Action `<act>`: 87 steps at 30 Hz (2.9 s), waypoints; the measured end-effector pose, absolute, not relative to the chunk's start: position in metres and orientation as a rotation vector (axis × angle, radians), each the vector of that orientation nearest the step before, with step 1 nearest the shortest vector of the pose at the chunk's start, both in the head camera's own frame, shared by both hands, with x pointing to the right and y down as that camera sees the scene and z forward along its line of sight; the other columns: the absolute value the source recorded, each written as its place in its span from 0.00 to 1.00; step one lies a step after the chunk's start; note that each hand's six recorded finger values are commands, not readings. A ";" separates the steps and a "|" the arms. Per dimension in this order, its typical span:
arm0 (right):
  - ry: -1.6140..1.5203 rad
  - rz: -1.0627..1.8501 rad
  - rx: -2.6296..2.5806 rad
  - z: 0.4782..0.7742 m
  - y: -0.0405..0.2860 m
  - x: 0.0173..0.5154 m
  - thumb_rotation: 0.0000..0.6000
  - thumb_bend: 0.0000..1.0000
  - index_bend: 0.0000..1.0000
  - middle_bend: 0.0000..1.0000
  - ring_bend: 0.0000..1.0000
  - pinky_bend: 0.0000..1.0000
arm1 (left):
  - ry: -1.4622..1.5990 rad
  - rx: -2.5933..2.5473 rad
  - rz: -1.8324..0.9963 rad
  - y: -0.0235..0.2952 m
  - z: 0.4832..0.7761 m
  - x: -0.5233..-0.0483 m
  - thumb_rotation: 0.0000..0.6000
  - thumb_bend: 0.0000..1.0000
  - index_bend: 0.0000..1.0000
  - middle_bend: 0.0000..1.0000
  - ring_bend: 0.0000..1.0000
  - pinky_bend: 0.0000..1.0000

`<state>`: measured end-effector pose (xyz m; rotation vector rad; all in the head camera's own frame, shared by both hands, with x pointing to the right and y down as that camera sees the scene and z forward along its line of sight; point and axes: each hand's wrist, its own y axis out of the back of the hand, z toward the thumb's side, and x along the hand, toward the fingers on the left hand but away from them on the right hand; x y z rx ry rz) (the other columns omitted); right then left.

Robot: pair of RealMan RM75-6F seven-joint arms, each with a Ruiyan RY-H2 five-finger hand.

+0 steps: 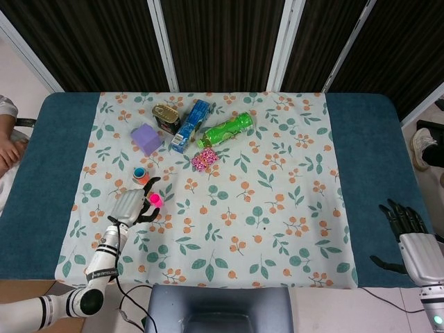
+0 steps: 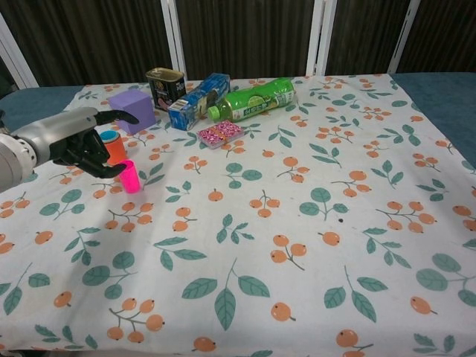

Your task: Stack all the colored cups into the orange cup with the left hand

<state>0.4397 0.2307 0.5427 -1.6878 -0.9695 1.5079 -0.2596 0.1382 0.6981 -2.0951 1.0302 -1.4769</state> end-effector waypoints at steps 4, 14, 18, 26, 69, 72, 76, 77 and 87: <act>-0.973 1.508 -1.686 0.542 0.231 0.440 1.00 0.15 0.00 0.00 0.00 0.00 | 1.014 -2.092 -1.515 0.145 0.712 -0.261 1.00 0.38 0.21 1.00 1.00 1.00; -0.978 1.511 -1.683 0.542 0.229 0.442 1.00 0.15 0.00 0.00 0.00 0.00 | 1.061 -2.047 -1.527 0.147 0.734 -0.258 1.00 0.37 0.32 1.00 1.00 1.00; -0.979 1.511 -1.682 0.542 0.229 0.442 1.00 0.15 0.00 0.00 0.00 0.00 | 1.074 -2.034 -1.539 0.145 0.739 -0.262 1.00 0.37 0.39 1.00 1.00 1.00; -0.974 1.514 -1.681 0.543 0.229 0.441 1.00 0.15 0.00 0.00 0.00 0.00 | 1.105 -2.025 -1.540 0.141 0.742 -0.267 1.00 0.37 0.47 1.00 1.00 1.00; -0.982 1.527 -1.668 0.544 0.227 0.444 1.00 0.15 0.00 0.00 0.00 0.00 | 1.391 -1.846 -1.519 0.063 0.735 -0.310 1.00 0.38 0.55 1.00 1.00 1.00; -0.981 1.527 -1.669 0.544 0.227 0.444 1.00 0.15 0.00 0.00 0.00 0.00 | 1.374 -1.840 -1.525 0.064 0.737 -0.309 1.00 0.38 0.55 1.00 1.00 1.00; -0.988 1.524 -1.666 0.543 0.227 0.444 1.00 0.15 0.00 0.00 0.00 0.00 | 1.356 -1.850 -1.544 0.067 0.742 -0.309 1.00 0.39 0.42 1.00 1.00 1.00; -0.989 1.524 -1.665 0.542 0.227 0.444 1.00 0.15 0.00 0.00 0.00 0.00 | 1.350 -1.854 -1.550 0.068 0.743 -0.310 1.00 0.39 0.29 1.00 1.00 1.00; -0.979 1.529 -1.668 0.544 0.228 0.444 1.00 0.15 0.00 0.00 0.00 0.00 | 1.326 -1.921 -1.504 0.078 0.732 -0.308 1.00 0.37 0.00 0.77 0.98 1.00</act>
